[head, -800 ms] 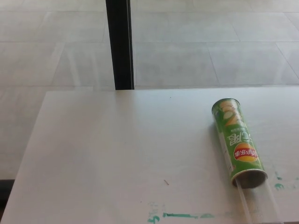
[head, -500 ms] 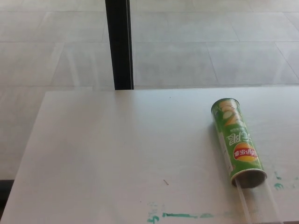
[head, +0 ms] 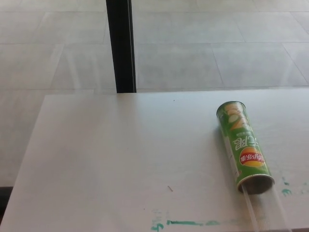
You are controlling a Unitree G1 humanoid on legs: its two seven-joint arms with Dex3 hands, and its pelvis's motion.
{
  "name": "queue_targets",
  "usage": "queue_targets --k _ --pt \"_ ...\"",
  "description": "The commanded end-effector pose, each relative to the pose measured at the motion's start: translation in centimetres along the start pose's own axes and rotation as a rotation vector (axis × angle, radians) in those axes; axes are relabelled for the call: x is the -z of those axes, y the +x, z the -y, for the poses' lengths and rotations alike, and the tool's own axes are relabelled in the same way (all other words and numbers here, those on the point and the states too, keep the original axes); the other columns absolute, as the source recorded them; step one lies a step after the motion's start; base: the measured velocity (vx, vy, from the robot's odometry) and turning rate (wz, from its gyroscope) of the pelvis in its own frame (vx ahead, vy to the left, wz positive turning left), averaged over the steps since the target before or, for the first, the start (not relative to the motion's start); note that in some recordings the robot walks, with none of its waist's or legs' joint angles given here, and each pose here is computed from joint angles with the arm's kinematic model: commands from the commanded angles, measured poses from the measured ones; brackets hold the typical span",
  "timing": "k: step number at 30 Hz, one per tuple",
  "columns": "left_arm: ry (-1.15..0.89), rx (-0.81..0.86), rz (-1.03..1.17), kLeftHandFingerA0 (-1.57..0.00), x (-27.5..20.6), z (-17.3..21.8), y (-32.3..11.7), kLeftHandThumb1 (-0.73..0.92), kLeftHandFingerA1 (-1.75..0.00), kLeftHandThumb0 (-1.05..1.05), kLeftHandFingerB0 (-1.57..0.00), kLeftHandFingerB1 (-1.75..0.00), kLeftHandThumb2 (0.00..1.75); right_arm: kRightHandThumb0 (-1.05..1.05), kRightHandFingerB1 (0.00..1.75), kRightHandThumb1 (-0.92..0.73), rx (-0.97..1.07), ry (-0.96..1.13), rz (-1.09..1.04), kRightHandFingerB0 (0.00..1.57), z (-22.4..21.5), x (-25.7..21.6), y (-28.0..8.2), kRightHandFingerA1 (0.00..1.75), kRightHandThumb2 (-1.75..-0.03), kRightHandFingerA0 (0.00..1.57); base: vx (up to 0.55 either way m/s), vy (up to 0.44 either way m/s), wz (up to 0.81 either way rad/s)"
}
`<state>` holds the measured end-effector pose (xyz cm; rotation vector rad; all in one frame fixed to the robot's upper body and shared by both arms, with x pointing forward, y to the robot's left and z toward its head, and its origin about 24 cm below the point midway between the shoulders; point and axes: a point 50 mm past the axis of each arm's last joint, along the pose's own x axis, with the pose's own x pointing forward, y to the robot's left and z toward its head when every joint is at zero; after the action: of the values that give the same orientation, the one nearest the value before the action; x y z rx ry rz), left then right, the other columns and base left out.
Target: Use the right hand as a fist to push the chips tray inside its container kept in the middle of the desk
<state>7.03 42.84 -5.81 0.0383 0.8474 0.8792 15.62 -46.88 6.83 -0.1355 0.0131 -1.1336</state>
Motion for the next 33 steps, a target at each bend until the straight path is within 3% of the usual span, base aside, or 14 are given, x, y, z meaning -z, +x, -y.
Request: queue_targets --k 1,2,3,5,6,9,13,18,19,20,21,22,26,33 --pt "-0.023 -0.026 0.02 -0.58 -0.7 -0.7 0.0 0.92 -0.61 -0.71 -0.47 -0.5 0.69 -0.91 0.62 -0.76 -0.18 0.182 0.2 0.82 -3.6 -4.4 -1.2 0.88 -0.63 1.06 0.0 0.0 0.0" --pt "-0.017 -0.03 0.018 -0.58 -0.8 -0.7 0.1 0.92 -0.61 -0.71 -0.47 -0.5 0.69 -0.91 0.62 -0.76 -0.204 0.219 0.216 0.82 -4.0 -4.9 -1.5 0.88 -0.63 1.06 0.0 0.0 0.0" --pt "-0.009 -0.031 0.02 -0.59 -0.8 -0.8 0.0 0.92 -0.63 -0.69 -0.47 -0.5 0.7 -0.98 0.62 -0.64 -0.253 0.239 0.237 0.84 -4.7 -5.7 -2.3 0.88 -0.74 1.07 0.0 0.0 0.0" --pt "0.002 -0.031 0.023 -0.59 -0.8 -0.9 0.0 0.92 -0.63 -0.69 -0.47 -0.5 0.7 -0.98 0.62 -0.64 -0.33 0.273 0.265 0.84 -5.8 -7.0 -3.7 0.88 -0.74 1.07 0.0 0.0 0.0" --pt "0.005 -0.031 0.023 -0.58 -0.8 -0.9 0.0 0.92 -0.62 -0.7 -0.47 -0.5 0.7 -0.92 0.59 -0.75 -0.389 0.291 0.292 0.84 -6.2 -7.5 -4.5 0.87 -0.63 1.09 0.0 0.0 0.0" --pt "0.008 -0.031 0.023 -0.59 -0.7 -0.9 0.0 0.92 -0.61 -0.7 -0.47 -0.5 0.7 -0.89 0.57 -0.78 -0.54 0.258 0.363 0.8 -7.2 -8.6 -6.9 0.92 -0.64 1.04 0.0 0.0 0.0" --pt "-0.001 -0.037 0.023 -0.6 -1.0 -1.0 0.1 0.92 -0.61 -0.71 -0.48 -0.5 0.68 -0.82 0.56 -0.85 -0.861 0.185 0.409 0.57 -7.7 -9.9 -10.1 0.99 -0.65 0.88 0.0 0.0 0.0" --pt "-0.021 -0.044 0.019 -0.61 -0.9 -1.0 0.1 0.92 -0.6 -0.72 -0.48 -0.49 0.66 -0.8 0.49 -0.85 -1.07 0.052 0.487 0.58 -8.0 -10.1 -13.6 0.97 -0.66 0.87 0.0 0.0 0.0" --pt "-0.002 -0.036 0.024 -0.55 -1.0 -1.1 0.1 0.72 -0.67 -0.7 -0.44 -0.6 1.07 -0.79 0.49 -0.84 -1.099 0.036 0.479 0.57 -8.0 -10.1 -14.2 0.97 -0.65 0.85 0.0 0.0 0.0" --pt "0.01 -0.027 0.027 -0.57 -1.0 -1.1 0.0 0.77 -0.64 -0.77 -0.42 -0.54 0.87 -0.78 0.48 -0.84 -1.118 0.017 0.486 0.59 -8.1 -10.0 -14.8 0.97 -0.65 0.86 0.0 0.0 0.0" --pt "-0.004 -0.033 0.021 -0.58 -0.9 -0.9 0.1 0.76 -0.64 -0.77 -0.44 -0.54 0.86 -0.76 0.48 -0.84 -1.149 0.001 0.474 0.59 -8.0 -10.1 -15.5 0.98 -0.65 0.84 0.0 0.0 0.0" --pt "0.043 -0.048 0.033 -0.61 -1.0 -1.0 0.0 0.92 -0.6 -0.72 -0.49 -0.5 0.69 -0.72 0.5 -0.84 -1.223 -0.031 0.502 0.55 -8.2 -10.1 -16.5 1.01 -0.66 0.79 0.0 0.0 0.0" --pt "-0.039 -0.042 0.027 -0.55 -1.1 -1.0 0.1 0.92 -0.61 -0.72 -0.46 -0.5 0.69 -0.64 0.47 -0.81 -1.401 -0.108 0.592 0.56 -8.1 -10.0 -18.2 0.93 -0.64 0.82 0.0 0.0 0.0" --pt "0.017 -0.051 0.038 -0.6 -1.5 -0.9 0.1 0.92 -0.6 -0.73 -0.47 -0.5 0.71 -0.68 0.46 -0.79 -1.535 -0.289 0.698 0.61 -7.9 -10.5 -20.3 0.86 -0.64 0.91 0.0 0.0 0.0"
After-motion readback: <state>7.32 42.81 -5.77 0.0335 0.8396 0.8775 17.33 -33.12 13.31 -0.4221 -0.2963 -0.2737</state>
